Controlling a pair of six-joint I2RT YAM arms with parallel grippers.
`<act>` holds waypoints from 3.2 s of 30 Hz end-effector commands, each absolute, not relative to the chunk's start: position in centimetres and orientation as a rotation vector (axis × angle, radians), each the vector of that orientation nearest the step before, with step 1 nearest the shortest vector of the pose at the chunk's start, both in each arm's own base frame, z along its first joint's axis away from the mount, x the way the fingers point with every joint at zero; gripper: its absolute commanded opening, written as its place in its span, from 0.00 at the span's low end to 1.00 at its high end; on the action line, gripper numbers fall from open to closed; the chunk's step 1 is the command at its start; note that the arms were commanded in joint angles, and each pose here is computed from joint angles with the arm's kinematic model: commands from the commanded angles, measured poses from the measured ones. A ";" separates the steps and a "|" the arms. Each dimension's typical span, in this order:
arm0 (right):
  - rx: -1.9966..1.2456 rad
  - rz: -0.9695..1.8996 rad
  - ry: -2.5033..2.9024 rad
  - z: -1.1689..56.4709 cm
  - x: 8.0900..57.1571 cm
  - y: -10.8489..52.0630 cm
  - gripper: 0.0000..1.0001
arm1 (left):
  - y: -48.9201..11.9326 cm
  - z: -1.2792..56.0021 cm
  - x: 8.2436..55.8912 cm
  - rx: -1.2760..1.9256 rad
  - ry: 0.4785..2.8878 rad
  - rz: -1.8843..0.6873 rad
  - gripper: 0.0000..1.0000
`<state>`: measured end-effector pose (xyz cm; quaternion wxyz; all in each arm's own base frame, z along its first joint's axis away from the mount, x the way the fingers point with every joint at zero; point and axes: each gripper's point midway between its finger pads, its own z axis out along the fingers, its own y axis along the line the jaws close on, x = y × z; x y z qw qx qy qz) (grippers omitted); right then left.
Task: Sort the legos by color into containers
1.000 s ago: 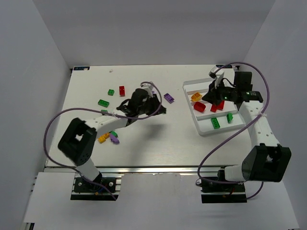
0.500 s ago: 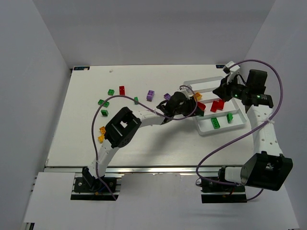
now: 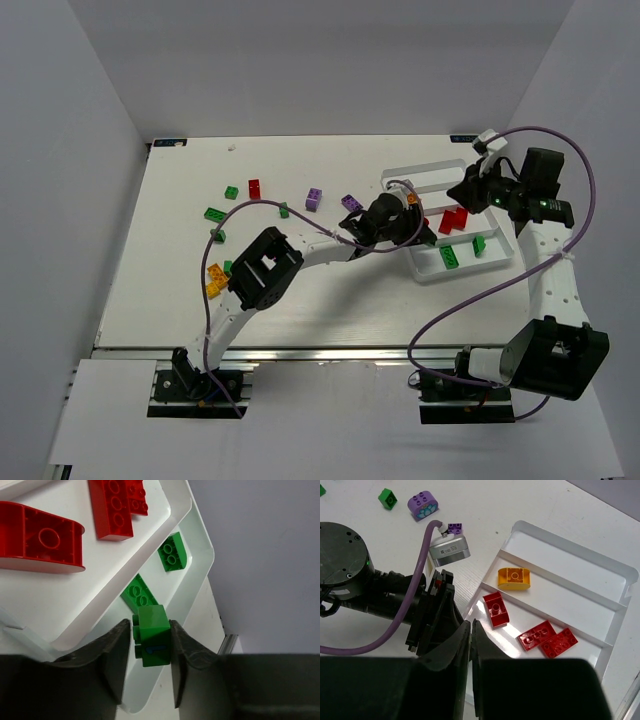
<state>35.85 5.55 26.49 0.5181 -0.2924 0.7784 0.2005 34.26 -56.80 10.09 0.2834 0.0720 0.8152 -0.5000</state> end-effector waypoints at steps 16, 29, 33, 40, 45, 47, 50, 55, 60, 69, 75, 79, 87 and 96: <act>-0.738 0.483 1.713 30.8 35.7 5.8 0.89 | -53.7 18.1 35.7 0.187 2.043 -1.181 0.54; -1.000 0.685 1.673 28.9 36.1 14.7 0.68 | -28.5 16.3 33.8 -0.176 2.122 -0.567 0.64; -0.959 0.676 1.812 26.1 38.4 18.1 0.43 | -23.2 16.6 31.9 -0.259 2.131 -0.445 0.75; -0.888 0.726 2.019 21.3 39.5 26.7 0.61 | -14.8 17.9 28.1 -0.465 2.069 -0.253 0.80; -0.850 0.777 2.153 16.7 40.4 32.8 0.66 | -10.9 20.2 26.2 -0.574 1.986 -0.185 0.81; -0.856 0.804 2.151 16.7 40.3 35.8 0.70 | -9.6 21.2 25.2 -0.617 1.953 -0.196 0.81; -0.814 0.812 2.197 14.7 41.3 39.1 0.74 | -8.0 22.0 24.0 -0.672 1.910 -0.214 0.81; -0.764 0.848 2.216 11.8 42.2 42.6 0.76 | -7.3 21.3 22.8 -0.696 1.901 -0.252 0.82; -0.726 0.853 2.186 10.6 43.7 44.8 0.74 | -7.3 20.8 22.7 -0.700 1.903 -0.254 0.82; -0.599 0.734 2.157 8.3 47.5 46.3 0.71 | -7.1 20.6 22.6 -0.701 1.911 -0.243 0.82; -0.567 0.716 2.136 7.6 48.5 47.0 0.69 | -6.7 20.7 22.3 -0.717 1.895 -0.250 0.82; -0.568 0.691 2.149 6.5 48.1 47.3 0.66 | -6.8 20.2 22.2 -0.723 1.906 -0.249 0.83; -0.586 0.656 2.161 5.7 47.6 46.5 0.41 | -6.6 18.8 21.8 -0.737 1.955 -0.199 0.83; -0.919 0.871 1.914 15.6 42.5 45.9 0.05 | -6.4 17.2 21.7 -0.752 1.978 -0.164 0.88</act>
